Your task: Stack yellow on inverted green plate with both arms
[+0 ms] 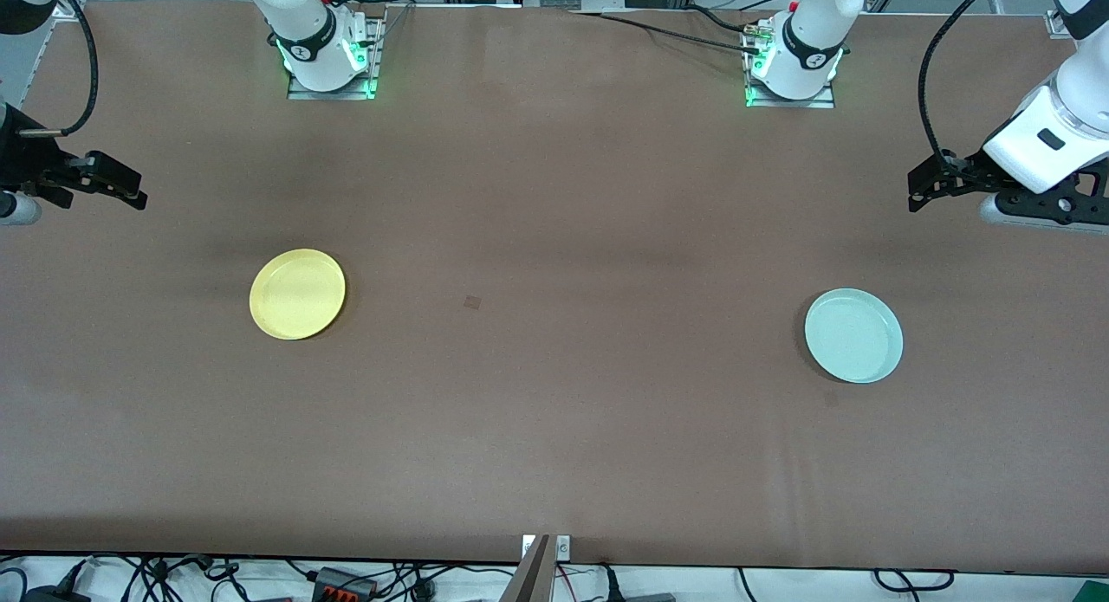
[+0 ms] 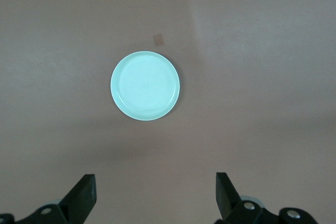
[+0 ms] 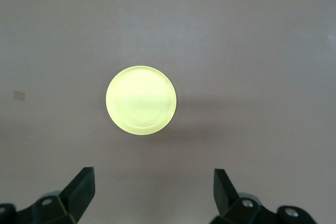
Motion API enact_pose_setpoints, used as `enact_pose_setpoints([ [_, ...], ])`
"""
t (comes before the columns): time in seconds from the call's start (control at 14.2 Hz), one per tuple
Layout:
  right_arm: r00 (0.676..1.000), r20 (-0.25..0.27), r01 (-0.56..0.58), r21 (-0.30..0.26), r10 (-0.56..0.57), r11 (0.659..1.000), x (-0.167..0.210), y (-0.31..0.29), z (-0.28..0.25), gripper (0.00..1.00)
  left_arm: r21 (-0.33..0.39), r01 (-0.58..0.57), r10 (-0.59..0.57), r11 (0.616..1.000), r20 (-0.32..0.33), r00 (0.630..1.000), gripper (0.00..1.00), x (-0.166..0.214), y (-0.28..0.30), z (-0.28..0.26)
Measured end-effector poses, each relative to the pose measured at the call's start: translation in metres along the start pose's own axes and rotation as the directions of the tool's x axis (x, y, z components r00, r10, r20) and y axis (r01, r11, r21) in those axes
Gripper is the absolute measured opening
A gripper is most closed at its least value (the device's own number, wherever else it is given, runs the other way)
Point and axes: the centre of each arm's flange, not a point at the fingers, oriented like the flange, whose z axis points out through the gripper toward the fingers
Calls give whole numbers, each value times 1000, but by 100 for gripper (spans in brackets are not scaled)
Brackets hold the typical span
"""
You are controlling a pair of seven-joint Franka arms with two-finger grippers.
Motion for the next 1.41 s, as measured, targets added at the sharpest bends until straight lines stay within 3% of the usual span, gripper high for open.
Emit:
enact_pose_setpoints([
  [0.85,1000,-1,-1,-1,1,1000,3,1,4,100,-1,-1,1,1000,8,1000,100,1,0,3],
  [1.2,1000,-1,-2,-1,2,1000,3,1,4,100,-12,13,-12,1000,94,995,100,22,-10,53],
  [1.41,1000,0,-2,-1,2,1000,3,1,4,100,-27,81,-75,996,173,982,100,53,-56,116],
])
